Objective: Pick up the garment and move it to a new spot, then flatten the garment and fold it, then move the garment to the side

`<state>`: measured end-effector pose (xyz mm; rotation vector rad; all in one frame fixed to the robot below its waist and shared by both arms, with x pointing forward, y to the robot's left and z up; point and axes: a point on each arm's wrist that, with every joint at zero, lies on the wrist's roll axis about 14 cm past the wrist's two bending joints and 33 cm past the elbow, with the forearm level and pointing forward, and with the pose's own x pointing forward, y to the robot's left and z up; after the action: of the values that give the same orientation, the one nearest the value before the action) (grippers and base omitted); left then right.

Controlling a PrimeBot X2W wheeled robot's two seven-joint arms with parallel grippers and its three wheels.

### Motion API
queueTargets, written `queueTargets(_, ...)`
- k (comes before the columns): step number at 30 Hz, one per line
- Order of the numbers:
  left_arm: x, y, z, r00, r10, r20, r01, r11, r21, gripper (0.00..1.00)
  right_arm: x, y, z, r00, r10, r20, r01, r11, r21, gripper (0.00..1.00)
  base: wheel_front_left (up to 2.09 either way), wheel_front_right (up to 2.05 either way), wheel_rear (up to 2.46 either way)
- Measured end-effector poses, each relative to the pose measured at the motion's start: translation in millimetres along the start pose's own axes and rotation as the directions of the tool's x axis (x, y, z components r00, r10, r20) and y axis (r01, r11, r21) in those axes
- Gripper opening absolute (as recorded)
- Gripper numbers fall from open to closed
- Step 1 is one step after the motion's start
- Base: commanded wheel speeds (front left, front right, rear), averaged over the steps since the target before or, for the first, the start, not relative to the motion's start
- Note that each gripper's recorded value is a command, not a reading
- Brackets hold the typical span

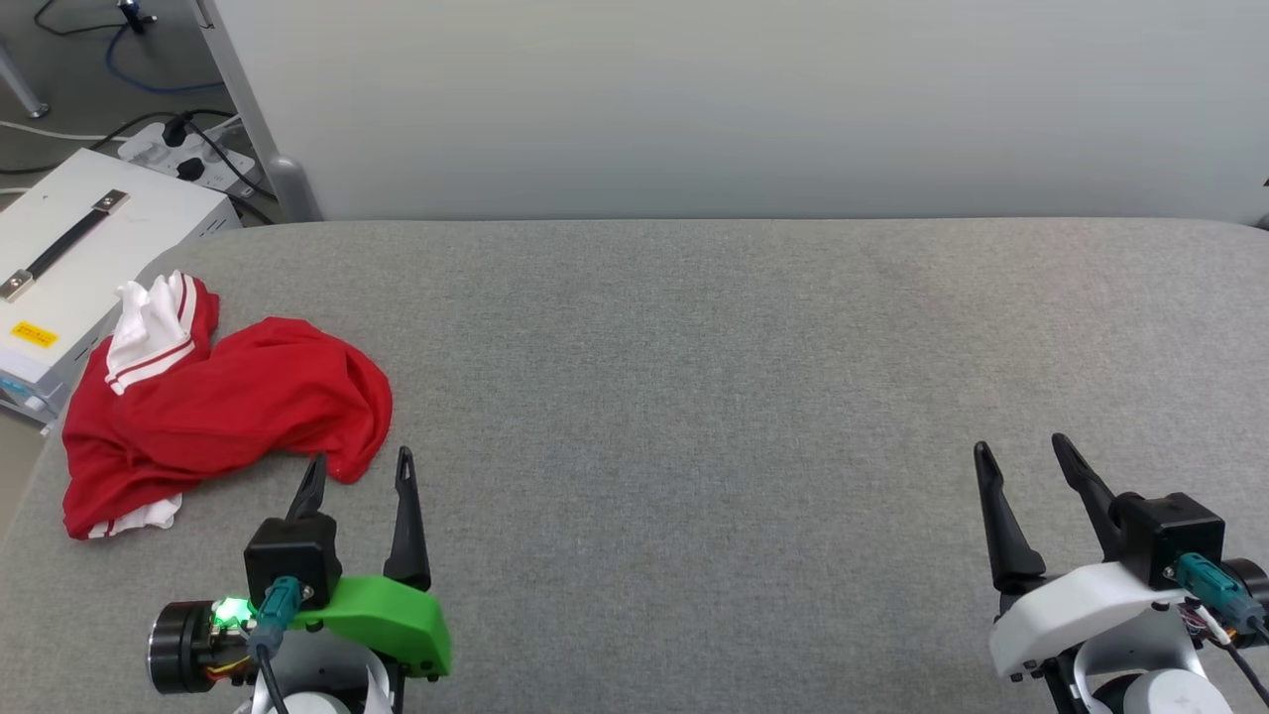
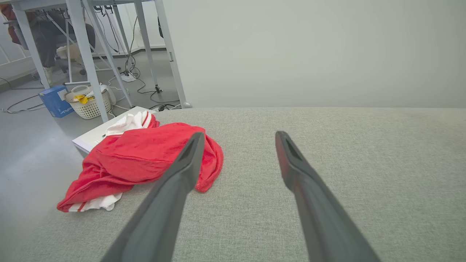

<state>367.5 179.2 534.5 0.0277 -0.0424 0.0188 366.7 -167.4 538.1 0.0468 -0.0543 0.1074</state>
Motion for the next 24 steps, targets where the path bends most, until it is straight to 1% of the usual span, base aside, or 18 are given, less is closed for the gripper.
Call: queueTargets(24, 0, -3, 5, 0.999, -0.006, 0.043, 0.008, 0.999, -0.037, 1.00, -1, -2, 12, 0.997, -0.009, 0.071, 0.004, 0.998, 0.070, 1.00, 0.00, 0.00, 0.00)
